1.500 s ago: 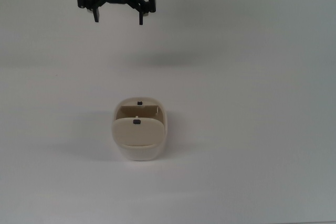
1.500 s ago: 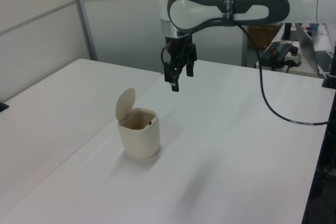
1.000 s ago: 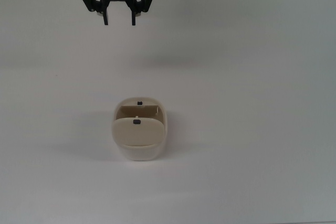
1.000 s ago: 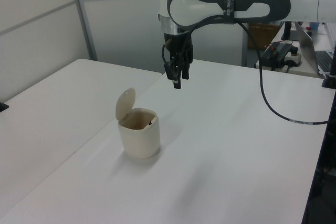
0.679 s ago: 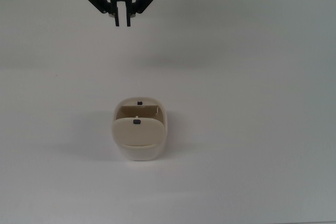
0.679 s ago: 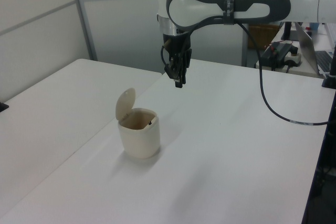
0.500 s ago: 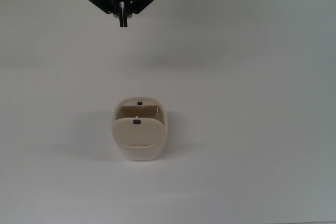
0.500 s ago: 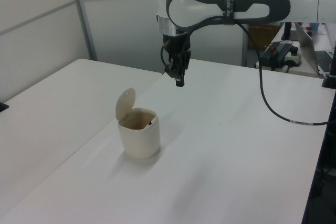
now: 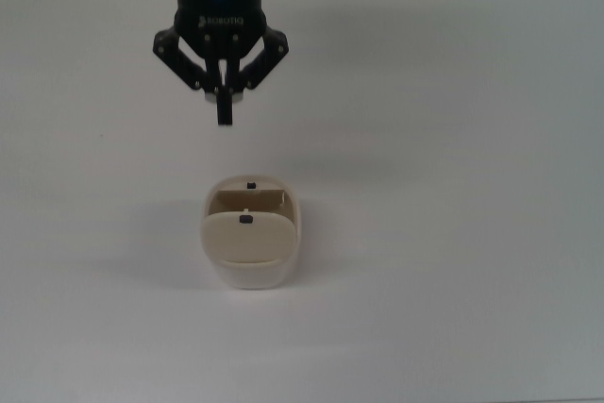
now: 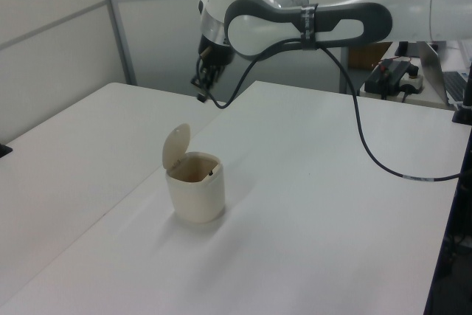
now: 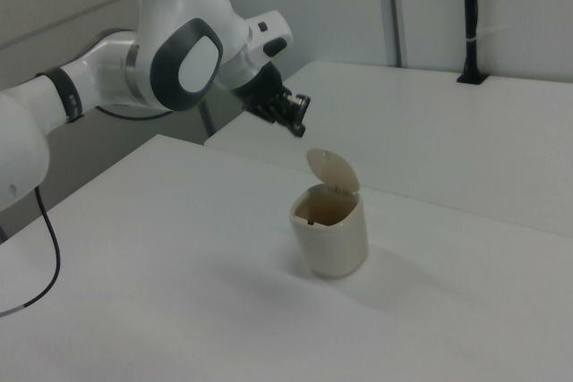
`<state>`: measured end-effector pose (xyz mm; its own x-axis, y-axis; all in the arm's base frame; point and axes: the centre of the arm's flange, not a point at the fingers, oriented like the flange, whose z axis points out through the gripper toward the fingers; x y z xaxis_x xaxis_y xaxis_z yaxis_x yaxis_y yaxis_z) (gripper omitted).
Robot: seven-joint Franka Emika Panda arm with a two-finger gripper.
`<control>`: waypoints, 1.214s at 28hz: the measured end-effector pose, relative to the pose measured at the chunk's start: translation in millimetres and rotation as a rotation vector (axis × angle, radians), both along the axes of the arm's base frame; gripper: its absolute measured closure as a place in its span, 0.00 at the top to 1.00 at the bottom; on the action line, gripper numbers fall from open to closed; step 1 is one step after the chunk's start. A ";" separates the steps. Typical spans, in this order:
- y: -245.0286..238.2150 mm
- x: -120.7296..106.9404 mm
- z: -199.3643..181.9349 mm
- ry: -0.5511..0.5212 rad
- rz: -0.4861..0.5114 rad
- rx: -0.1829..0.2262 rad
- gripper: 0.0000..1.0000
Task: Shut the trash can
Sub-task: 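Lower the gripper onto the back of the open lid, then push the lid down over the can opening with the gripper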
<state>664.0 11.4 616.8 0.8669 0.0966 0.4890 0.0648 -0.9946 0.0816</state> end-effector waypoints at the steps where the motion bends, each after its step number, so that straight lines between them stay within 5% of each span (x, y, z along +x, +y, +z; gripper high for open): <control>1: 0.4 4.3 0.4 -0.036 0.003 0.001 0.01; 10: 3.0 46.9 -49.0 -0.203 0.008 0.017 0.01; 15: 3.5 61.8 -89.9 -0.180 0.009 0.019 0.01; 22: 3.5 64.1 -96.0 -0.166 0.006 0.020 0.01; 34: 1.5 54.7 -120.5 0.041 -0.008 0.012 0.01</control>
<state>718.7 12.9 496.4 0.8871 0.0837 0.4540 0.0595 -0.9959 0.0675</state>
